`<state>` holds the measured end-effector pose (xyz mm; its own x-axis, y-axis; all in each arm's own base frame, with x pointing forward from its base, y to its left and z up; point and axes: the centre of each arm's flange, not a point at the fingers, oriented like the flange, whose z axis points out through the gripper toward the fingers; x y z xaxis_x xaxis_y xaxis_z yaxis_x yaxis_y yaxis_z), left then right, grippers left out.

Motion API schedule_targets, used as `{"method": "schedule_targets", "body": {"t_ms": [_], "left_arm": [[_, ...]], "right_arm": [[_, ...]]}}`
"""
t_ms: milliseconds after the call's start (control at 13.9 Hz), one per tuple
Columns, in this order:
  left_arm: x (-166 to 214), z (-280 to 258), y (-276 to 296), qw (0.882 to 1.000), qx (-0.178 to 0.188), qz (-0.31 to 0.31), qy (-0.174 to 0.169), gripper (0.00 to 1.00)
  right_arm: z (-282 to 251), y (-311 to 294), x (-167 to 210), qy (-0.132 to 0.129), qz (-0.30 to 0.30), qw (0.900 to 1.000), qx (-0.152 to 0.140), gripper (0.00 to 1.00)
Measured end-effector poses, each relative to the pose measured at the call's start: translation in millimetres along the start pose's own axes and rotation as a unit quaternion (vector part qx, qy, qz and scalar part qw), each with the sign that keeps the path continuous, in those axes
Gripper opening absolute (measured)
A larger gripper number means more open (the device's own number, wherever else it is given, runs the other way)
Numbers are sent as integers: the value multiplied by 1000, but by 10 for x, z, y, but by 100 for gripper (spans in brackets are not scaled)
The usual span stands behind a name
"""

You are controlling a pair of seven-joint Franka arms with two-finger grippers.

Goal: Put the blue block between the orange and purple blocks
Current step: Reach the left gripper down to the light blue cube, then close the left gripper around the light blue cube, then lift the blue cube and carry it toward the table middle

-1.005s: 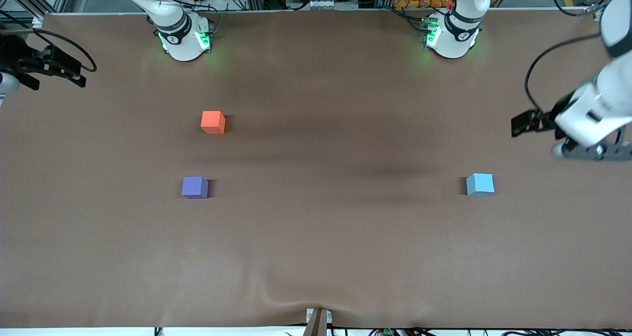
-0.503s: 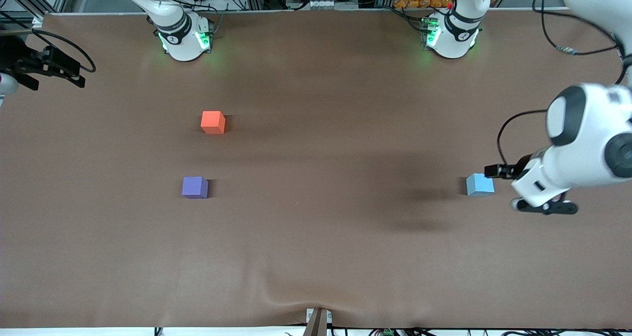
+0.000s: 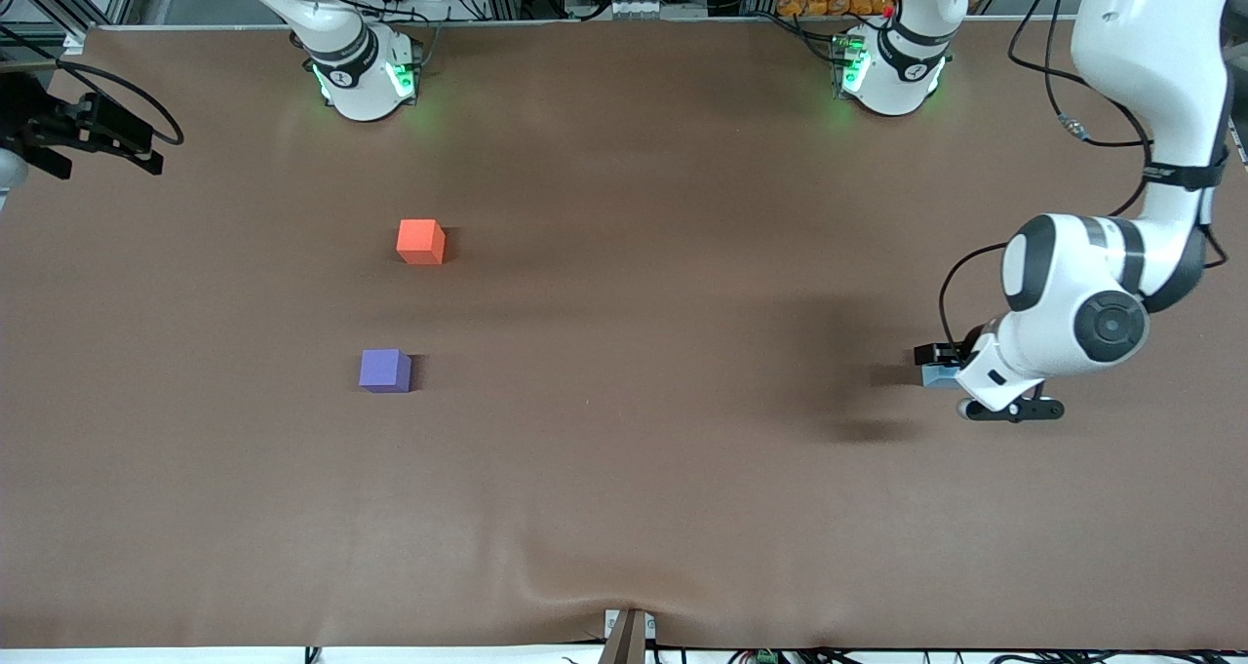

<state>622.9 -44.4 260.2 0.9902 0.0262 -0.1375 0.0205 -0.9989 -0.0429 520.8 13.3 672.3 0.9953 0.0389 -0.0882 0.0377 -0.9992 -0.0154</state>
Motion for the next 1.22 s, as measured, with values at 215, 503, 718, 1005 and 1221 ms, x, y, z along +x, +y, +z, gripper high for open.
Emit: {"method": "schedule_targets", "body": {"t_ms": [215,503,718,1005,1221], "left_arm": [[-100,296,-113,1000,-7,-13,22,100],[-115,363,-243,999,6,-7,35,100],[-125,396,-233,999,8,-4,37,100],[-108,509,-319,999,4,-11,39,93],[-44,480,-434,999,2,-21,48,62]], "right_arm": [[8,33,5,-1,3,1000,0,100],[23,119,14,-3,11,1000,1,100],[27,118,16,-4,11,1000,1,100],[28,111,16,-4,10,1000,1,100],[34,109,8,-7,10,1000,1,100]]}}
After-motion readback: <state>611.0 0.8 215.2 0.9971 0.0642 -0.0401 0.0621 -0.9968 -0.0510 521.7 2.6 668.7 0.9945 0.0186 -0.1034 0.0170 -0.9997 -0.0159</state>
